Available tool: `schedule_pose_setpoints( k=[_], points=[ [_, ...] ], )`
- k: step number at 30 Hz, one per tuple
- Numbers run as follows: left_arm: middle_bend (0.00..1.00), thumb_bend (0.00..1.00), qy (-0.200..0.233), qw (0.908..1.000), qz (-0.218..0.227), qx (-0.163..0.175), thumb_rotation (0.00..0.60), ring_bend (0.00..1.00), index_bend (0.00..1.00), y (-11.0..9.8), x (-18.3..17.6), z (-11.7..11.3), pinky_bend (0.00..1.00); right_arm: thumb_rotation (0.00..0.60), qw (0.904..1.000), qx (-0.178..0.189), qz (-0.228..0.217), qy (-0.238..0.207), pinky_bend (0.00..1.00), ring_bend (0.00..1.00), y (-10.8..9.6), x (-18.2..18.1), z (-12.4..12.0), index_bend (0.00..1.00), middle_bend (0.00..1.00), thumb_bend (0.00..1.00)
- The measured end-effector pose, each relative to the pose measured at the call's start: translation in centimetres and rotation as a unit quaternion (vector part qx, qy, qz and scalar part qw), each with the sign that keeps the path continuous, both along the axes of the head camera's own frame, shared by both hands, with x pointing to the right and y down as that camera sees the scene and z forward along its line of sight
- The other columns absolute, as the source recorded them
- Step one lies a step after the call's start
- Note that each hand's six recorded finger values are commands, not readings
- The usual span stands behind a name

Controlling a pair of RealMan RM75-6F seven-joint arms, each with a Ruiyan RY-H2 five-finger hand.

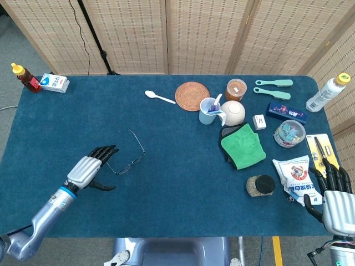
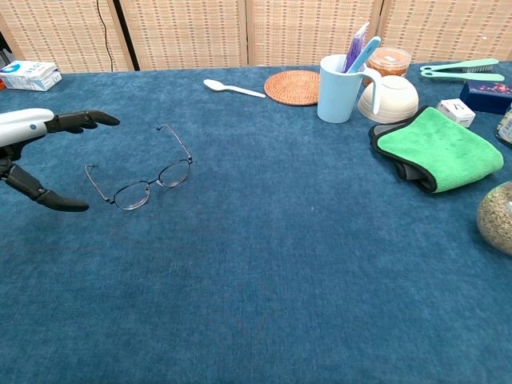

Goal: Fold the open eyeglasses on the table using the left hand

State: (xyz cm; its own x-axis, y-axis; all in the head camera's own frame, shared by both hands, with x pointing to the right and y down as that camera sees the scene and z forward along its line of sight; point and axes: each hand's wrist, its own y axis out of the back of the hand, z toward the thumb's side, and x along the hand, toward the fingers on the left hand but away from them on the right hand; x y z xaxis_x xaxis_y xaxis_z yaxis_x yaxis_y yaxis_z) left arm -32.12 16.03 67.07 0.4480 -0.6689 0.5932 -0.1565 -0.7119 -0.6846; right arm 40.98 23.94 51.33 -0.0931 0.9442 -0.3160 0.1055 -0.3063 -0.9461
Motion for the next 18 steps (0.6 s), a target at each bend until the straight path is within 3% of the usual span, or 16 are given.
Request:
schedule_pose_setpoints(
  k=[6, 18],
  points=[
    [0.0, 0.07, -0.068, 0.996, 0.05, 0.031, 0.495, 0.0, 0.0, -0.5, -1.4, -0.5, 0.0, 0.6, 1.0, -0.001, -0.001, -0.003, 0.0, 0.0, 0.0, -0.1, 0.2, 0.18, 0.0, 0.43],
    [0.0, 0.07, -0.153, 0.9812, 0.096, 0.068, 0.497, 0.0, 0.0, -1.4, -2.1, 0.5, 0.0, 0.6, 1.0, 0.0, 0.003, -0.001, 0.0, 0.0, 0.1, 0.2, 0.1, 0.18, 0.0, 0.43]
  ],
)
